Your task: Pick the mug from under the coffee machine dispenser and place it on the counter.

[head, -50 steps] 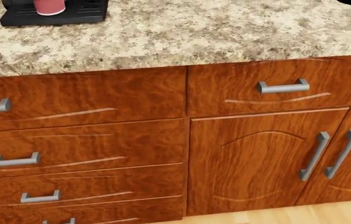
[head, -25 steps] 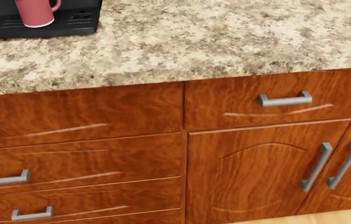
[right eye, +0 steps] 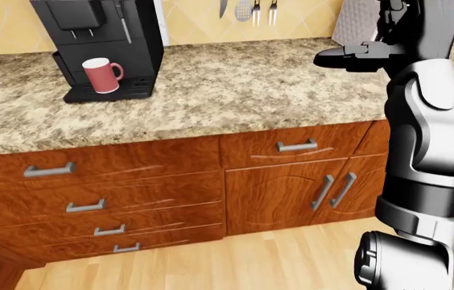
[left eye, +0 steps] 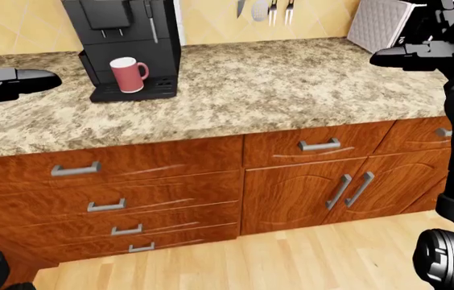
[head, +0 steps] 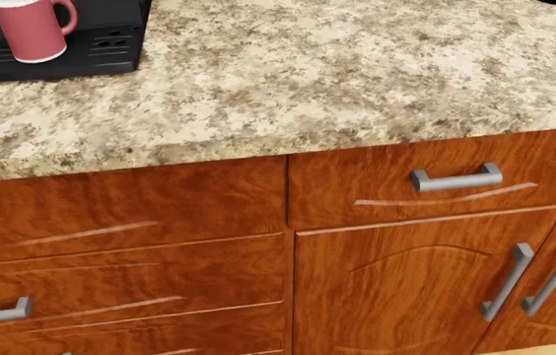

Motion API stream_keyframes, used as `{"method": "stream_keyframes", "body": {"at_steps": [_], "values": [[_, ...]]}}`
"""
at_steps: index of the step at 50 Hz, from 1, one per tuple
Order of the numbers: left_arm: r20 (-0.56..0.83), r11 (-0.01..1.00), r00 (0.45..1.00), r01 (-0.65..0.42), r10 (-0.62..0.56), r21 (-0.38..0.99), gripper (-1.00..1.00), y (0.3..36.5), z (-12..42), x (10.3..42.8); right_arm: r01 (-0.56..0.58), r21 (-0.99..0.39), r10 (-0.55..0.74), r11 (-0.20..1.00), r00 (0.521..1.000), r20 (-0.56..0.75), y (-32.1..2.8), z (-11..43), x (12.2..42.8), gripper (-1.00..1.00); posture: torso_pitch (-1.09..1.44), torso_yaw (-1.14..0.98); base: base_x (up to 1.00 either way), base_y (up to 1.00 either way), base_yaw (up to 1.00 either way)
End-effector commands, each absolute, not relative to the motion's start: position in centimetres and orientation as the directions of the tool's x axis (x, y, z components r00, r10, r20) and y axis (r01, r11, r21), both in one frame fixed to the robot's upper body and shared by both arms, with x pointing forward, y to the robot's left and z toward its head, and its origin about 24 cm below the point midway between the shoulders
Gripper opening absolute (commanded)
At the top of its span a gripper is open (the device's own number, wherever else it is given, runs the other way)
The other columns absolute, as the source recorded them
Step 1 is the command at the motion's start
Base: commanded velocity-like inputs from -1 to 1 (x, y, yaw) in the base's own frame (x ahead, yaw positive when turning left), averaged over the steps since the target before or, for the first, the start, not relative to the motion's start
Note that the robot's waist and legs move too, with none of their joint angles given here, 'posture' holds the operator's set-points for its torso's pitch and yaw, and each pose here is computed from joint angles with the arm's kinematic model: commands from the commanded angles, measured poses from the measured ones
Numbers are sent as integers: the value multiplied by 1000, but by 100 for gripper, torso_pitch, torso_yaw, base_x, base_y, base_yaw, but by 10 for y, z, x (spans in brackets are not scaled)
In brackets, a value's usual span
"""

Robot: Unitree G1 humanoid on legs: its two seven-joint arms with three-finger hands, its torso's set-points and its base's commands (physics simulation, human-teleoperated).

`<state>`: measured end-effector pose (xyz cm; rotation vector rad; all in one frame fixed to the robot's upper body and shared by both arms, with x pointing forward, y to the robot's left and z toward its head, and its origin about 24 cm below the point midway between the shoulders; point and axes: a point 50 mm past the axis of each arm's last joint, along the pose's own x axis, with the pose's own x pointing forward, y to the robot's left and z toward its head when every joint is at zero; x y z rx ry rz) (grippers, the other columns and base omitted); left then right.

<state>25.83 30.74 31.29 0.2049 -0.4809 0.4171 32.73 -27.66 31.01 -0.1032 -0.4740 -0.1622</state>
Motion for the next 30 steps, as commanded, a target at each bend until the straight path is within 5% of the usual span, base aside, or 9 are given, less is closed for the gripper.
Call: {"method": "stream_keyframes", "body": {"at_steps": [1,30], "values": [[556,894,768,-437,317,94,100,304,328,251,196,-61,-134,979,835,534,-278,328,319,100,0,0,11,0,0],[562,890,760,-447,326,89,100,307,332,249,191,-59,-131,980,835,534,-279,328,318,100,0,0,11,0,0]]}}
